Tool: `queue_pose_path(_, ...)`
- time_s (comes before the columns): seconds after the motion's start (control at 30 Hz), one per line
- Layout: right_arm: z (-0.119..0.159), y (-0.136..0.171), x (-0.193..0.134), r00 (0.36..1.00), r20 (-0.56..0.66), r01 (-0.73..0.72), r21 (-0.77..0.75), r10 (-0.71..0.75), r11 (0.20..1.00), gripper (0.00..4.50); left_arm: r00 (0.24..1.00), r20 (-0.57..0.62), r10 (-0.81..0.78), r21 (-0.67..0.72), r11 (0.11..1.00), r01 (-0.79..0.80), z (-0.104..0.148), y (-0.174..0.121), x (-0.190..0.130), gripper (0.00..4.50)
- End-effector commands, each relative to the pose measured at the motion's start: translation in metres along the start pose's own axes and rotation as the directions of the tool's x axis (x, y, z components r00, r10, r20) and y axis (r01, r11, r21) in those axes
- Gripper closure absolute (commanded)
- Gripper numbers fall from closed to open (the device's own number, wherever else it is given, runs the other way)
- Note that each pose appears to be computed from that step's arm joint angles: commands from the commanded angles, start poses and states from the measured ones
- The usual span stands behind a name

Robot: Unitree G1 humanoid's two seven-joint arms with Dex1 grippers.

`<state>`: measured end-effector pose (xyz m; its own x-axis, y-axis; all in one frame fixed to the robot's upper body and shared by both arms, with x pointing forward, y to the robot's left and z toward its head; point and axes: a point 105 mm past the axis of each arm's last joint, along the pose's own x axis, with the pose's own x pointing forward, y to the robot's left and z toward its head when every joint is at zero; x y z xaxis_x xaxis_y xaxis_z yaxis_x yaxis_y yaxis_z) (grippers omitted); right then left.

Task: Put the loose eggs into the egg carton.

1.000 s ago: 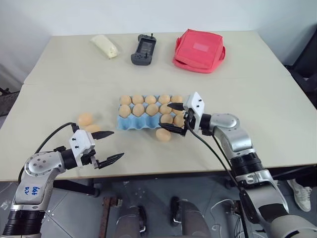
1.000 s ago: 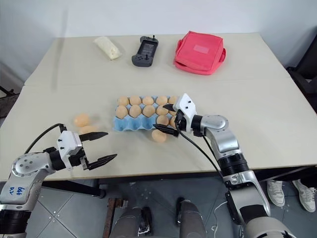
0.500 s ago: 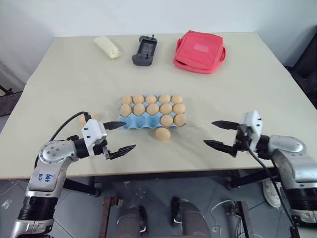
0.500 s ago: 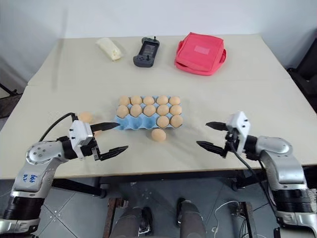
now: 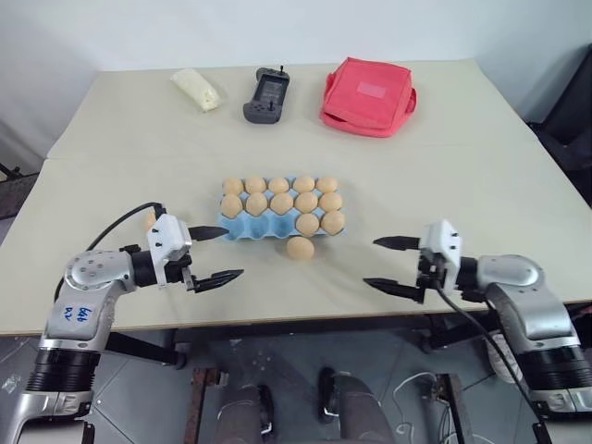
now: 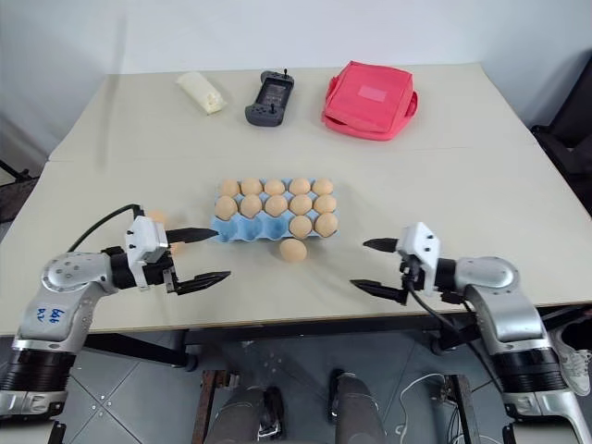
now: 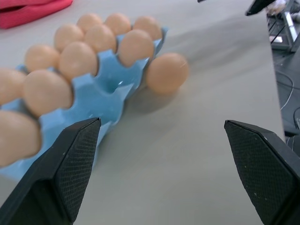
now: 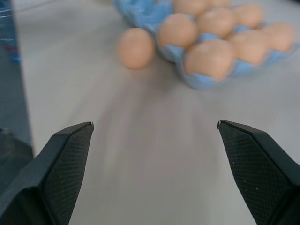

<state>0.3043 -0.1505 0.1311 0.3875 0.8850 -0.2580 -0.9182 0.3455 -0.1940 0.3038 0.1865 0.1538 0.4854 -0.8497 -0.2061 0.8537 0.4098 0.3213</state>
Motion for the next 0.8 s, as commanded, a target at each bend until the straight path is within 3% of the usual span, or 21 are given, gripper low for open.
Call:
queue_pose_path(0.03, 0.007, 0.005, 0.021, 1.000, 0.005, -0.025, 0.019, 0.025, 1.000, 0.05, 1.000, 0.009, 0.023, 0.023, 0.999, -0.023, 0.006, 0.002, -0.013, 0.00)
queue_pose_path(0.5, 0.003, 0.011, 0.097, 0.998, 0.022, 0.062, 0.092, -0.064, 0.994, 0.05, 0.995, -0.026, 0.095, -0.014, 0.995, -0.095, 0.002, -0.012, -0.035, 0.00)
queue_pose_path(0.67, 0.010, 0.000, 0.117, 0.980, 0.051, 0.185, 0.118, -0.192, 0.976, 0.05, 0.994, -0.026, 0.107, -0.011, 0.994, -0.108, 0.004, -0.011, -0.036, 0.00)
queue_pose_path(0.8, 0.014, 0.007, 0.125, 0.978, 0.082, 0.182, 0.134, -0.194, 0.974, 0.93, 0.994, -0.026, 0.108, -0.019, 0.994, -0.109, 0.002, -0.013, -0.035, 0.00)
